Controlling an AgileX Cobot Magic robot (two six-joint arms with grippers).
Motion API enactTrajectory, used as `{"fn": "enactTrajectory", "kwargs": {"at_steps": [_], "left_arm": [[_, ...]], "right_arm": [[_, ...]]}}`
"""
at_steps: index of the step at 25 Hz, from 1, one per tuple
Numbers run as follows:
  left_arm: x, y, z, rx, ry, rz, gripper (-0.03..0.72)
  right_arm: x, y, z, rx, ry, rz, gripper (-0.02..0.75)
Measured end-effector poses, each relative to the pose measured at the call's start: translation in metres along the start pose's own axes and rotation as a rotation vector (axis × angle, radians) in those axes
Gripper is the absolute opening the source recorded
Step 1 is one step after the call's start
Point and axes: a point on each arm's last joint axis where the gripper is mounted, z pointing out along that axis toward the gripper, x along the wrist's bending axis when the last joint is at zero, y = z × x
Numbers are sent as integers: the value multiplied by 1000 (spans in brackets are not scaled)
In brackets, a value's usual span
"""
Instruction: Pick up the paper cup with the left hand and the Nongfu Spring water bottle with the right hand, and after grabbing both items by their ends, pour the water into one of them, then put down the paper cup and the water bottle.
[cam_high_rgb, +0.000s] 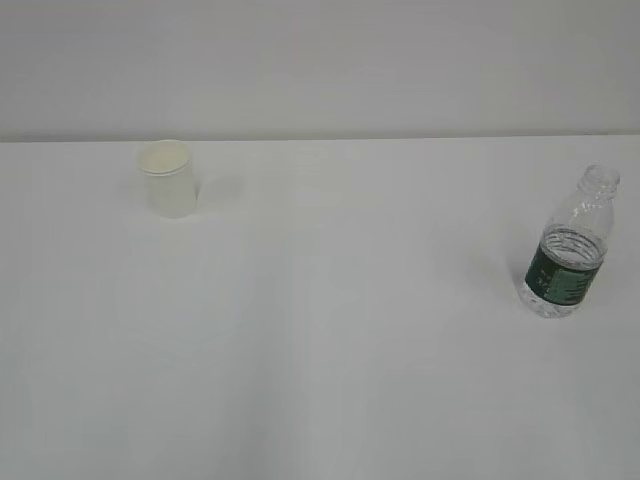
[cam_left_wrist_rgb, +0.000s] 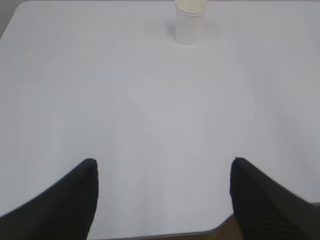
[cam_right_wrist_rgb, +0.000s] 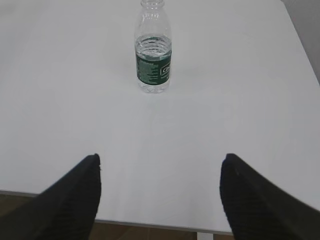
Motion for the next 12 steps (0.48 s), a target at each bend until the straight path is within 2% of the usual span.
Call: {"fn": "enactTrajectory", "kwargs": {"at_steps": [12], "left_arm": [[0, 0, 0, 0, 0, 0, 587]], "right_arm": [[0, 0, 0, 0, 0, 0, 554]]}}
